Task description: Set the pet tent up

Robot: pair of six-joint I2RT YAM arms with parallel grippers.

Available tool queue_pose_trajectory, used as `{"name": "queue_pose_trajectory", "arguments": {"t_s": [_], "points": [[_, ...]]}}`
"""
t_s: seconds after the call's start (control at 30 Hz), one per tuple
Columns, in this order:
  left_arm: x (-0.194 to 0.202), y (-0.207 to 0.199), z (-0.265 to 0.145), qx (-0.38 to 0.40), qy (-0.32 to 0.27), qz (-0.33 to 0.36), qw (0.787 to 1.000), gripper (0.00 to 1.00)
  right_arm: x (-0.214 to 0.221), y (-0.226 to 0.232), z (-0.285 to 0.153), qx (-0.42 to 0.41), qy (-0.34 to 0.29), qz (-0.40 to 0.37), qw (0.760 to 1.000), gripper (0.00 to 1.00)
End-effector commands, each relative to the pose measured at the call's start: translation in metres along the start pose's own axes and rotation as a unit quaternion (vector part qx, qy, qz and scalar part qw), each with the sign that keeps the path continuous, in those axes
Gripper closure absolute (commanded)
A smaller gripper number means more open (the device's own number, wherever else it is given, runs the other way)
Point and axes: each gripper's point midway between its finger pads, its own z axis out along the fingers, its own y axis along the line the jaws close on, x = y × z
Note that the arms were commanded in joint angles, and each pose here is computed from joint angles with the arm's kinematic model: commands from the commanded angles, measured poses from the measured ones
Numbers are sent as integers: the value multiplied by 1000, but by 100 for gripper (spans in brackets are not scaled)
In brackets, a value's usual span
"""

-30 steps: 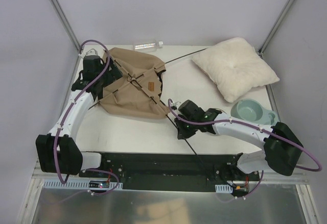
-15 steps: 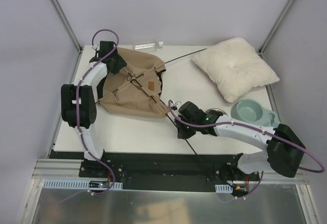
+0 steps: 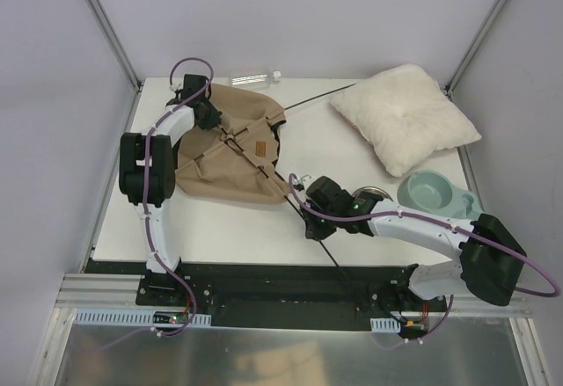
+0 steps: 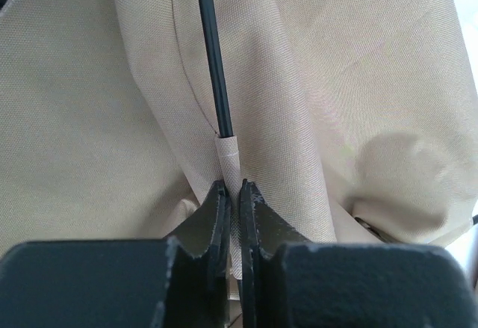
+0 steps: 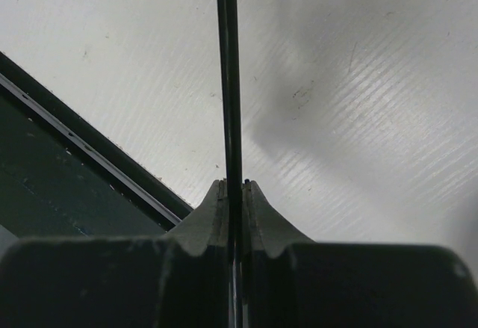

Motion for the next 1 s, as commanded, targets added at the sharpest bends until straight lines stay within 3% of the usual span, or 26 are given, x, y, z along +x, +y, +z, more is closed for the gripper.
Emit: {"name": "queue_pose_trajectory", "arguments": {"t_s": [0.0, 0.4, 0.67, 0.97], "points": [[6, -22, -6, 34, 15, 21, 999, 100, -22, 7, -2, -1, -37, 1, 999, 100], [48, -32, -49, 51, 46, 55, 996, 100, -72, 15, -26, 14, -108, 29, 994, 100], [31, -51, -86, 81, 16, 58, 995, 100, -100, 25, -60, -4, -167, 55, 984, 100], [35, -94, -131, 152, 43, 70, 985, 100, -117, 25, -135, -25, -266, 92, 959, 100]]}}
